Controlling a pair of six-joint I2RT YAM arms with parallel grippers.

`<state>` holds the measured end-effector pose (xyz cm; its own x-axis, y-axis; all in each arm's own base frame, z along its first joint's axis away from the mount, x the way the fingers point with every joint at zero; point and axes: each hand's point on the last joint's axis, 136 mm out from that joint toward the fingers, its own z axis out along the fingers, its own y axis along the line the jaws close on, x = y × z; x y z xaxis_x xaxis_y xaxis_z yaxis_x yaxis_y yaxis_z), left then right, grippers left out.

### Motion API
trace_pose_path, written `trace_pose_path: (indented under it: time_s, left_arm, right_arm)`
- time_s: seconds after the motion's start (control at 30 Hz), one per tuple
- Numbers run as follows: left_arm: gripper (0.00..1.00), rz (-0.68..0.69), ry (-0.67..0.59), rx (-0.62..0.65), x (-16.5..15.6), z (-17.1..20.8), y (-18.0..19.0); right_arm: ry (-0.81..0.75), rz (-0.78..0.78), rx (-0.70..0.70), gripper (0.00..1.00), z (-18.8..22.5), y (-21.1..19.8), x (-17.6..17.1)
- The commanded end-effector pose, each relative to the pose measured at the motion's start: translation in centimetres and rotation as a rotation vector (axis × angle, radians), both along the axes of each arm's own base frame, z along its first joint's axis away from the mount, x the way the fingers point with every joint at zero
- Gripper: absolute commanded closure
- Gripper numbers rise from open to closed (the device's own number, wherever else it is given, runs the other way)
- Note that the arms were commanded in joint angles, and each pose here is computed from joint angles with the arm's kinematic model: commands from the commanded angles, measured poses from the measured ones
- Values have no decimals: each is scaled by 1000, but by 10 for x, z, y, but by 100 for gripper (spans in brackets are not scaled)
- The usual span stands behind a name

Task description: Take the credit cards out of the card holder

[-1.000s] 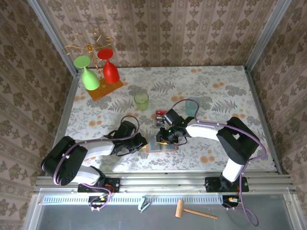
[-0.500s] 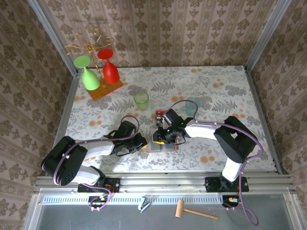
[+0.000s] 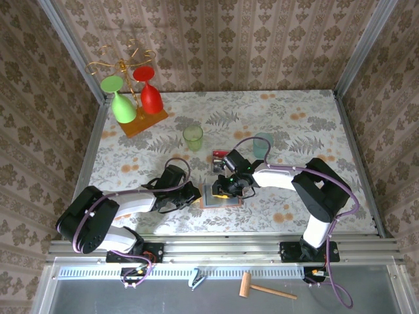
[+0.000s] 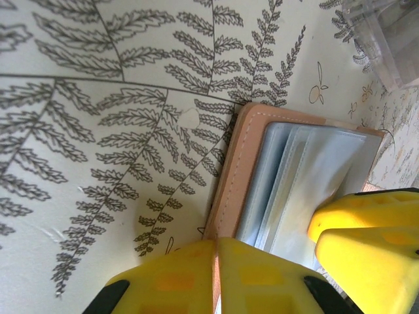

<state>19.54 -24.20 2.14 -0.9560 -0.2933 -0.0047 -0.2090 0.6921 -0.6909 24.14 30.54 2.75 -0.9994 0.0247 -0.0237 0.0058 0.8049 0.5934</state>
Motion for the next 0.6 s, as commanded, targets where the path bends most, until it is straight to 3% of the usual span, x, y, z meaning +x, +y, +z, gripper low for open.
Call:
trace_pose_path:
  time_s: [0.0,0.33,0.57]
  left_arm:
    - [89,-7,7,24,-4,-4,7]
    - [87,-48,-51,48,4,24,-2]
    - [77,-45,-75,-52,10,42,-23]
  right_arm:
    - [7,-16,-76,73,-9,-18,-1]
    - [25,-54,49,74,-8,-11,1]
    - [33,-80,95,74,-9,-14,1]
